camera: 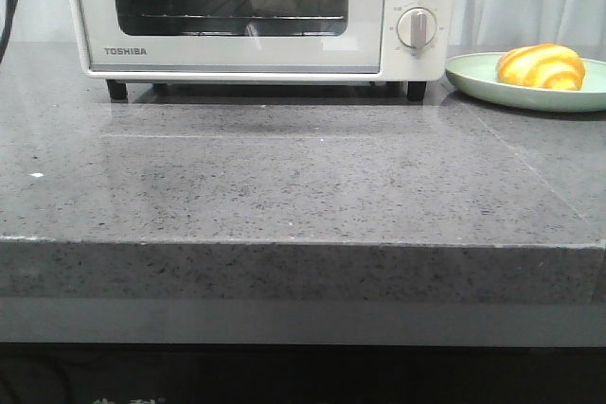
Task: Put bread in oven
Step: 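Pull the oven door down and open with the left gripper, then move the right gripper above the croissant on the green plate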
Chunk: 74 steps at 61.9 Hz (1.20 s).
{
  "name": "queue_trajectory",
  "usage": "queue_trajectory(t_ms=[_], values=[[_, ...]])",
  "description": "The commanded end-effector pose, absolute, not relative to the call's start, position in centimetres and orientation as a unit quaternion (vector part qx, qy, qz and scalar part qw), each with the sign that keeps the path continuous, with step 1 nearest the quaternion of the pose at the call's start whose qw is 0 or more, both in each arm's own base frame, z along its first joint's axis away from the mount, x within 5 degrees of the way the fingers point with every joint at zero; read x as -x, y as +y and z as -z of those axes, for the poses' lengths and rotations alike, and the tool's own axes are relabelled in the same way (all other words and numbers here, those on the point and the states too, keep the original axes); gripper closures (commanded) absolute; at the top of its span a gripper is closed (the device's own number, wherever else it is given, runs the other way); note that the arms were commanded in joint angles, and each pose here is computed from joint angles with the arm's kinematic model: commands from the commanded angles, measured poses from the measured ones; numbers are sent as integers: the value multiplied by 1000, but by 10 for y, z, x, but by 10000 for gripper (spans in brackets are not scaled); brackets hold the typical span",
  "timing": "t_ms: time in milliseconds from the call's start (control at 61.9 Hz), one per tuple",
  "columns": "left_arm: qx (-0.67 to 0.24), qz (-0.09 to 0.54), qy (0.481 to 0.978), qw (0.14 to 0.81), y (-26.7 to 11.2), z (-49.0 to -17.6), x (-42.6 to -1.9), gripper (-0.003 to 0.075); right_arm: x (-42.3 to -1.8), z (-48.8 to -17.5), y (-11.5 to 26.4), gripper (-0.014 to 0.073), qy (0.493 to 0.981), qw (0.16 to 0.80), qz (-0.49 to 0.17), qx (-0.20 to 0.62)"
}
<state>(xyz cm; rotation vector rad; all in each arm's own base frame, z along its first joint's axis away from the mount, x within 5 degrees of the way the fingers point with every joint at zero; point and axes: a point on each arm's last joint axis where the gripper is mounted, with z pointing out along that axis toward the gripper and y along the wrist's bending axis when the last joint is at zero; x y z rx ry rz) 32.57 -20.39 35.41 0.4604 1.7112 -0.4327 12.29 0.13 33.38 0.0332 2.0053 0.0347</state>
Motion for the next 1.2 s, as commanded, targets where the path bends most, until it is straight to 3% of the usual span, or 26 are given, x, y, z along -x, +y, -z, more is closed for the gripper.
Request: queue_trajectory(t_ms=[0,485,1180], values=[[-197,195,725,631,-202,-376,-319,738,-126,-350,1,-9,817,576,-9,-10],[-215,156,837,478,-182,-369,-287,738,-126,-350,1,-9,817,576,-9,-10],[-211,162,823,501,-128,-383,-203,738,-125,-346,1,-9,830,558,-12,-12]])
